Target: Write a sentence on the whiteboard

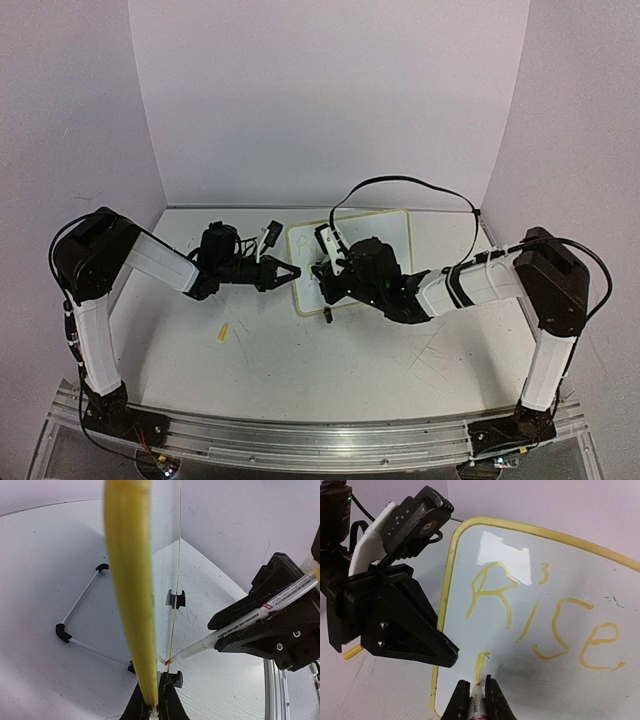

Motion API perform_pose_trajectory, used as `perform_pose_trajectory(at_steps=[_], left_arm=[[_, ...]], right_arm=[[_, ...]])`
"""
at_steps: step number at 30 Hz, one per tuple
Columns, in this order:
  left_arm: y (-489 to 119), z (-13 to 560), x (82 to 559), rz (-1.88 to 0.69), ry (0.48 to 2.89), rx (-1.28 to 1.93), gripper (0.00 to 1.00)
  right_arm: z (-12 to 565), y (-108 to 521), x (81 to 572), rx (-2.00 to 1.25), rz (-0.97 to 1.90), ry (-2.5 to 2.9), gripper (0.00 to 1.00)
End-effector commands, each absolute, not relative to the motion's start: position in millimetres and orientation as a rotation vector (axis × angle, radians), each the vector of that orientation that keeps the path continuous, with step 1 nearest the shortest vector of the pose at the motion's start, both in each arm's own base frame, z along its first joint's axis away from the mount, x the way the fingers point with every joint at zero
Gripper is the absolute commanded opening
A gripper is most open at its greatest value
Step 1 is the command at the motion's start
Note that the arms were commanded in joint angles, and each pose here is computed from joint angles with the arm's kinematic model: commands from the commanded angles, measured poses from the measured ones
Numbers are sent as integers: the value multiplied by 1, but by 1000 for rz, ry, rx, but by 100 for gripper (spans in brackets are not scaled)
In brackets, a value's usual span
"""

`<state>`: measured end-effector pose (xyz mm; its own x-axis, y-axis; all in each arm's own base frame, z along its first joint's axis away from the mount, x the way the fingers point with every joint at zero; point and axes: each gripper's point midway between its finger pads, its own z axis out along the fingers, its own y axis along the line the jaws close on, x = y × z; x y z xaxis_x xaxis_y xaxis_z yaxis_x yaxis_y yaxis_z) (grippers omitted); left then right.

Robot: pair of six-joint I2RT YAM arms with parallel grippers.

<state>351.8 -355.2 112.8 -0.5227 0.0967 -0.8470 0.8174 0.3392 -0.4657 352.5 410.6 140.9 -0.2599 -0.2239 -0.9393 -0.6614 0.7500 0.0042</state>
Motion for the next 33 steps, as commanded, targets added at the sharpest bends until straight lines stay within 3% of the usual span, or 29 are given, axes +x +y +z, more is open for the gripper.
perform_pose_trajectory(at_steps=[1,15,33], left_arm=[[-340,89,371,-1064,1956,756,0],[-340,87,371,-1064,1960,757,0],[-340,88,371,-1065,1959,759,0]], right_arm=[[119,403,356,-663,454,1876,0],[108,394,357,-650,411,1897,0],[180,371,375,-555,255,1749,0]])
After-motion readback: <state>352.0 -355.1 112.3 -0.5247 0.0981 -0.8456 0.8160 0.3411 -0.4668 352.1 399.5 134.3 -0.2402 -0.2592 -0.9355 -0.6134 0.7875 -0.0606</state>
